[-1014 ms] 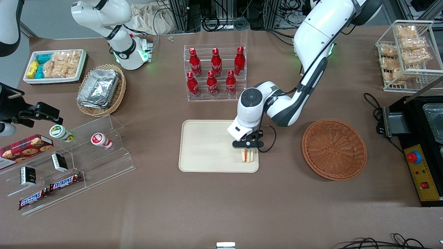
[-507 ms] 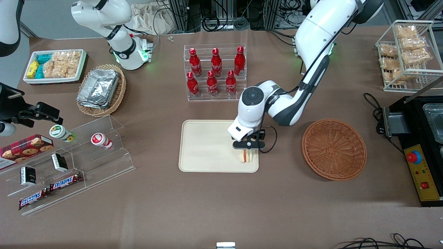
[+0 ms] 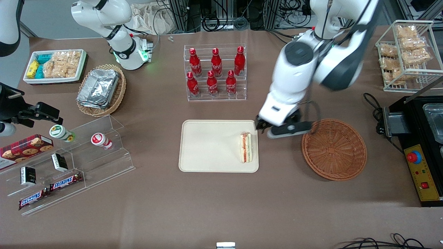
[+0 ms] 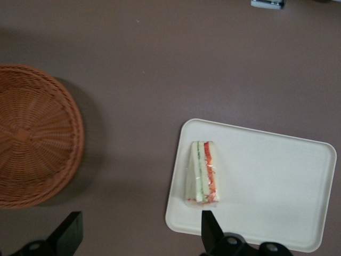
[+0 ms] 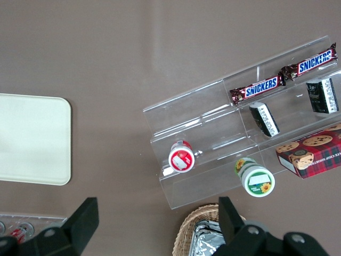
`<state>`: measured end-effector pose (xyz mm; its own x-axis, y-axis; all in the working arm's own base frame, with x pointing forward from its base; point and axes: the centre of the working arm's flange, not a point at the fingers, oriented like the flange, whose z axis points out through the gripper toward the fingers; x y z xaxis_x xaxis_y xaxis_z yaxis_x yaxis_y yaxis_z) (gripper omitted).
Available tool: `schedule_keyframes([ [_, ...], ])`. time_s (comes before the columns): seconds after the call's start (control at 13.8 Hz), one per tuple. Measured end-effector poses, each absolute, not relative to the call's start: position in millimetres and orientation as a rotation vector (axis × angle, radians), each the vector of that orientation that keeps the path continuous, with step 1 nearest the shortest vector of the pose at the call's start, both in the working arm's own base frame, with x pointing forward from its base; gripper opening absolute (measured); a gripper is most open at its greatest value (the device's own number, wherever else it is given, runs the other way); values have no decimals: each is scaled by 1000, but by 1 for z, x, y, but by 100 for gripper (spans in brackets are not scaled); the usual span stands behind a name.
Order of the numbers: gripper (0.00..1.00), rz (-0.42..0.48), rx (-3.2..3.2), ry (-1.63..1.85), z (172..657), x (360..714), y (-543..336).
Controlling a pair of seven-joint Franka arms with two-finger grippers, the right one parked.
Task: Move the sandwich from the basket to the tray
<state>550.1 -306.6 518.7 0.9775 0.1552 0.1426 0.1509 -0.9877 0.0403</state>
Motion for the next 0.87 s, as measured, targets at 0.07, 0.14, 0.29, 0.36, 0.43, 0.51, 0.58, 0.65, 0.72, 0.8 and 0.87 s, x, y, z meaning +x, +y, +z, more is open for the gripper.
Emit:
schedule_keyframes([
  [0.07,100,161,3097,200,543,547,-281],
  [0.14,100,102,3099,143,563,543,-256],
  [0.29,100,27,3110,57,590,535,-209],
  [0.36,100,4,3109,31,602,533,-185],
  [0.43,100,-18,3104,-1,613,529,-158],
  [0.51,100,-31,3099,-30,624,525,-128],
  [0.58,100,-32,3095,-42,635,520,-102],
  [0.65,100,-25,3093,-41,641,515,-82],
  [0.72,100,-17,3091,-43,644,512,-71],
  [0.8,100,-13,3090,-55,646,511,-66],
  [0.87,100,-11,3090,-65,645,511,-65],
])
